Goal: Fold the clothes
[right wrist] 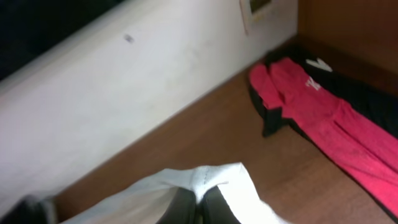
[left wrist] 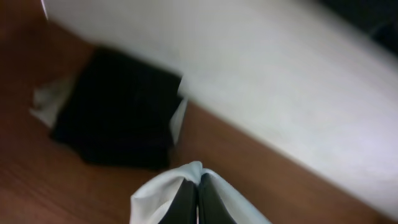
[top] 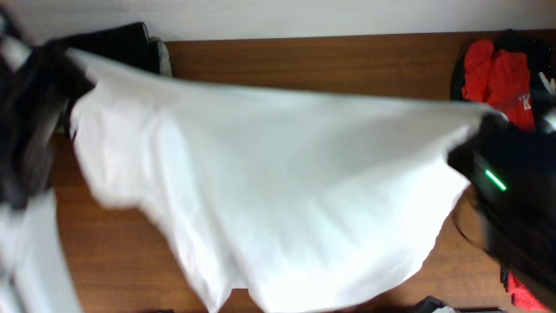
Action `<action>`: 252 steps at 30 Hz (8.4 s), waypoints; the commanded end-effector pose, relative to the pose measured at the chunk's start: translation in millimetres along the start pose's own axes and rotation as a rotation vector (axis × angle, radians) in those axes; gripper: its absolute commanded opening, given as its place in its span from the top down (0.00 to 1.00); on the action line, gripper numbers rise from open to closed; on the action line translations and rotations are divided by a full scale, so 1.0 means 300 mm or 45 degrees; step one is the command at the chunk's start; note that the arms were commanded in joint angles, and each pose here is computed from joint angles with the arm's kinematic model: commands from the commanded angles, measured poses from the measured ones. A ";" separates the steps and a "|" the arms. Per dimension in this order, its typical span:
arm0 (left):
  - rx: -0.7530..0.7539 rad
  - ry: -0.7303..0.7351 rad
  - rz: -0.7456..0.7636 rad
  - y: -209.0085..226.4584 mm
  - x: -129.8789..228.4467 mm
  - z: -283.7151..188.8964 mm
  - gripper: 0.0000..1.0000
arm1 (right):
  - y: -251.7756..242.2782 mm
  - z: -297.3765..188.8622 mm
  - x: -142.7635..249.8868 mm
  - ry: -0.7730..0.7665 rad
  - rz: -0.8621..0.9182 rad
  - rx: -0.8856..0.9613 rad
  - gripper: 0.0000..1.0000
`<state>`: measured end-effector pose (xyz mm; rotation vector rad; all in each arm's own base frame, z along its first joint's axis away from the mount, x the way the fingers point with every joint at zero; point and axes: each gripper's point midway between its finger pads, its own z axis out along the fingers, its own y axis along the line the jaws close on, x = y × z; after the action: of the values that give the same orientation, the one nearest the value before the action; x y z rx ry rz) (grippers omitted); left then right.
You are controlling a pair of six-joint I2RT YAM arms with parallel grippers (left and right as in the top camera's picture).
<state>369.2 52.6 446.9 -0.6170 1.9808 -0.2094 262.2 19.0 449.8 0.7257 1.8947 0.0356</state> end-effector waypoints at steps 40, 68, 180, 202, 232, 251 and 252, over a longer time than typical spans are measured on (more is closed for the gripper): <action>-0.413 1.422 0.180 0.415 1.223 0.022 0.01 | -0.277 0.399 0.729 1.134 -0.319 0.385 0.01; -0.615 1.630 0.049 0.602 1.457 0.180 0.99 | -0.533 0.446 1.123 1.395 -0.173 0.534 0.28; -0.160 1.094 0.423 0.387 1.139 0.525 0.99 | -0.586 0.709 1.208 1.427 -0.082 0.497 0.96; -0.447 1.204 0.379 0.577 1.293 0.649 0.99 | -0.588 0.679 1.220 1.478 -0.072 0.507 0.96; -0.382 1.205 0.178 0.418 1.342 0.409 0.22 | -0.372 0.617 0.904 1.342 -0.200 0.167 0.10; -0.268 0.909 0.152 0.340 1.197 0.595 0.99 | -0.403 0.624 0.936 1.353 -0.235 0.188 0.12; -0.242 0.861 0.143 0.322 1.176 0.618 0.99 | -0.402 0.624 0.936 1.353 -0.235 0.188 0.13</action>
<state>352.8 -21.5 35.1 -0.6064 2.7693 -0.1408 292.6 5.5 94.1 0.6980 2.9938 0.2181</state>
